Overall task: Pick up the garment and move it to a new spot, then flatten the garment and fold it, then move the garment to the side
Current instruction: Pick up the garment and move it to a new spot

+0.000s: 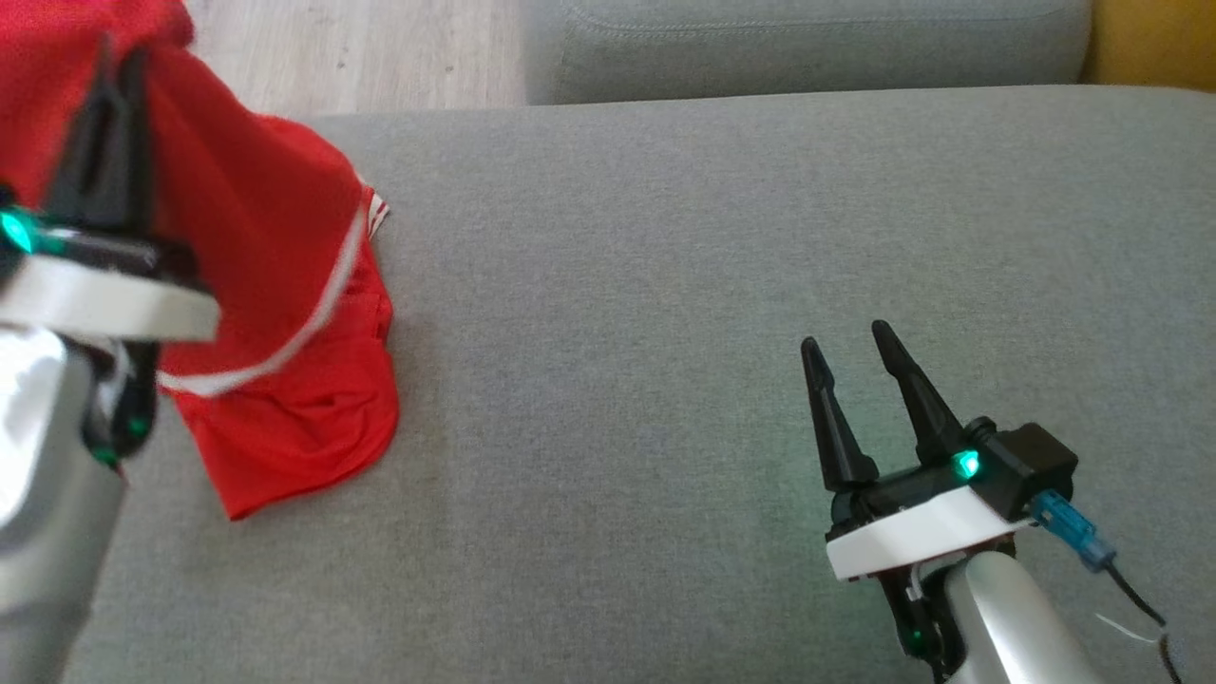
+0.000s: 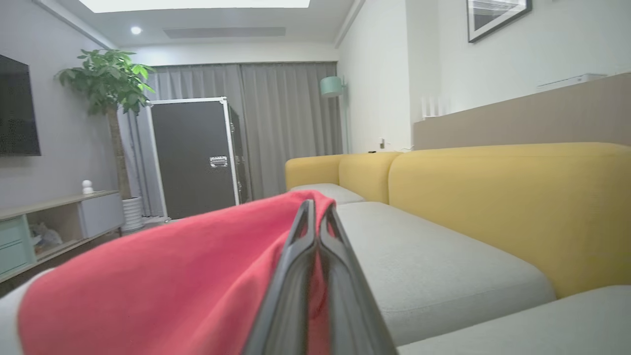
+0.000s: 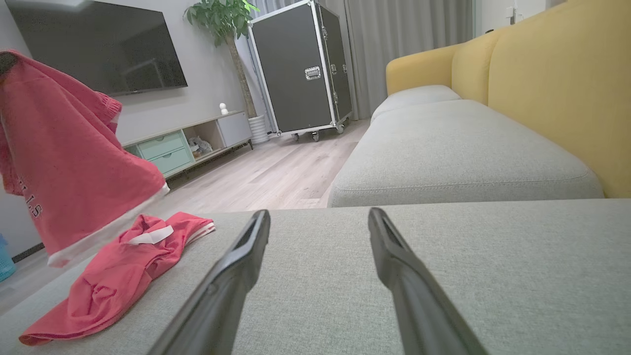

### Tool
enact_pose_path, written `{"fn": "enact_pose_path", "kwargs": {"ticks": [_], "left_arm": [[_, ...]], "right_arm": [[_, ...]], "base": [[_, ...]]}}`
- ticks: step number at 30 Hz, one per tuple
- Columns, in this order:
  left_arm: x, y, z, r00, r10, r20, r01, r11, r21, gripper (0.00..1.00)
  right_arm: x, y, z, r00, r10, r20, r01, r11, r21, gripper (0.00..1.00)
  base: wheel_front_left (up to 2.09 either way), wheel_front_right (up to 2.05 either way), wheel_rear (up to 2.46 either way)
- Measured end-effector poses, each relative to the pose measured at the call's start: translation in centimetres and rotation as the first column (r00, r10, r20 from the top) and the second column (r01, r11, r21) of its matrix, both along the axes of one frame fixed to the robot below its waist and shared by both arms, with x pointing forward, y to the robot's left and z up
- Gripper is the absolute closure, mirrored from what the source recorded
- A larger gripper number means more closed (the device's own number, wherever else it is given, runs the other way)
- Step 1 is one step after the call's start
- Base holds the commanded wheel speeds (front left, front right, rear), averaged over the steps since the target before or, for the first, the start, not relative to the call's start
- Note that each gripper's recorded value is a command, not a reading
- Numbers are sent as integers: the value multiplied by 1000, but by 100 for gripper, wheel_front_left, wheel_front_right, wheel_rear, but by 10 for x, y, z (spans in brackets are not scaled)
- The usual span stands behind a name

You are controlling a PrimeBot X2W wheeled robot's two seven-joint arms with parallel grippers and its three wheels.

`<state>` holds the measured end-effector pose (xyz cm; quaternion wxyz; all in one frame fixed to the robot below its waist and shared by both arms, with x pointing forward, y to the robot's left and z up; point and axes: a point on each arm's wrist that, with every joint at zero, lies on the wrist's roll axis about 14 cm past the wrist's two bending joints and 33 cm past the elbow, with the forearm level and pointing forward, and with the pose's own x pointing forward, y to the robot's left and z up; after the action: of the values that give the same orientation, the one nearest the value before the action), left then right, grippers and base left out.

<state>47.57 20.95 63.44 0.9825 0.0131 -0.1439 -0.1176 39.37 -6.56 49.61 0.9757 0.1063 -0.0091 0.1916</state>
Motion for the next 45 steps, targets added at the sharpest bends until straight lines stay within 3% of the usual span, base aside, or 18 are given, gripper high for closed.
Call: {"fn": "enact_pose_path", "kwargs": {"ticks": [13,22,27,28,29,32,36,45], "left_arm": [[-13,-100,-5,970,-243,-26,244,970,18,100],[-11,-215,-19,857,-511,-73,513,858,23,100],[5,-263,-29,793,-601,-102,605,796,17,100],[9,-271,-36,783,-610,-120,616,788,14,75],[12,-277,-44,773,-620,-138,627,779,16,0],[26,-284,-71,775,-606,-182,622,781,47,0],[43,-270,-91,806,-557,-198,574,818,36,0],[40,-184,-96,910,-365,-197,369,929,-19,0]], "right_arm": [[-6,-25,5,997,-76,6,76,997,14,0],[-3,-70,18,978,-207,34,206,977,51,0],[1,-95,25,959,-280,45,277,959,67,0],[1,-101,24,955,-295,43,292,954,69,0],[0,-105,23,950,-309,37,306,950,69,0],[-1,-114,16,942,-334,18,332,941,58,0],[1,-120,14,937,-350,15,349,936,54,0],[13,-91,20,963,-263,54,262,965,23,0]], "base": [[0,0,0],[0,0,0],[0,0,0],[0,0,0],[0,0,0],[0,0,0],[0,0,0],[0,0,0]]}}
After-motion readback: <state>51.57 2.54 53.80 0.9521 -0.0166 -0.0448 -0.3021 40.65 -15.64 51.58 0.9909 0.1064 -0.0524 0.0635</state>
